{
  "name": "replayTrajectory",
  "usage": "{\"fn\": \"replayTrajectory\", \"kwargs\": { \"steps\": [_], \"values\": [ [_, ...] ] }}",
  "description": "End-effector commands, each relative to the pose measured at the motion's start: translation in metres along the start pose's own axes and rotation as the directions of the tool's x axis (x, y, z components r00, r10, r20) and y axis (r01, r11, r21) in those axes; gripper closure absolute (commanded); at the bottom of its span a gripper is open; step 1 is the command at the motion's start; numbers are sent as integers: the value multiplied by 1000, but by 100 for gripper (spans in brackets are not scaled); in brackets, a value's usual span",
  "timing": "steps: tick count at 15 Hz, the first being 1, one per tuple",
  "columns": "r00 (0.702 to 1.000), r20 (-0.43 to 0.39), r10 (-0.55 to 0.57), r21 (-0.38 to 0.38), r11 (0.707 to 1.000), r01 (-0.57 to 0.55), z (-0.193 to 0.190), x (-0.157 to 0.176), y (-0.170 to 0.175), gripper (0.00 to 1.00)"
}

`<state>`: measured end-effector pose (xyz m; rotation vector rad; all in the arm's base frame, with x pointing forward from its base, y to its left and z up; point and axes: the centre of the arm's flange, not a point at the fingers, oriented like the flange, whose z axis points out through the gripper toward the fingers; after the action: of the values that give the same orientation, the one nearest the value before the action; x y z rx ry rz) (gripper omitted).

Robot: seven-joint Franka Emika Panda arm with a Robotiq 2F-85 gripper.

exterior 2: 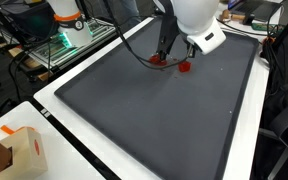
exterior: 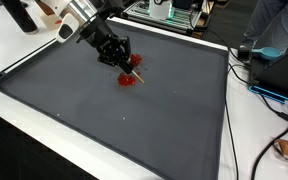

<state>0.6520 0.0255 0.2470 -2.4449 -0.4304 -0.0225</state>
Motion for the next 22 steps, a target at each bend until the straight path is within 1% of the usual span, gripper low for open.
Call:
{"fn": "replayTrajectory", "kwargs": {
  "steps": [1, 5, 8, 10, 15, 17, 22],
  "values": [
    [1000, 7, 19, 25, 999, -19, -4, -1, 4, 97],
    [999, 12, 30, 9, 1000, -30, -12, -3, -1, 97],
    [998, 8, 55, 6, 998, -55, -22, -2, -9, 97],
    [997, 10, 73, -11, 997, -73, -30, 1, -16, 97],
    [993, 8, 115, -96, 989, -113, -50, 8, -37, 97],
    [990, 17, 138, -146, 980, -134, -56, 10, -46, 97],
    [980, 47, 194, -273, 946, -174, -67, 13, -64, 97]
  ]
}}
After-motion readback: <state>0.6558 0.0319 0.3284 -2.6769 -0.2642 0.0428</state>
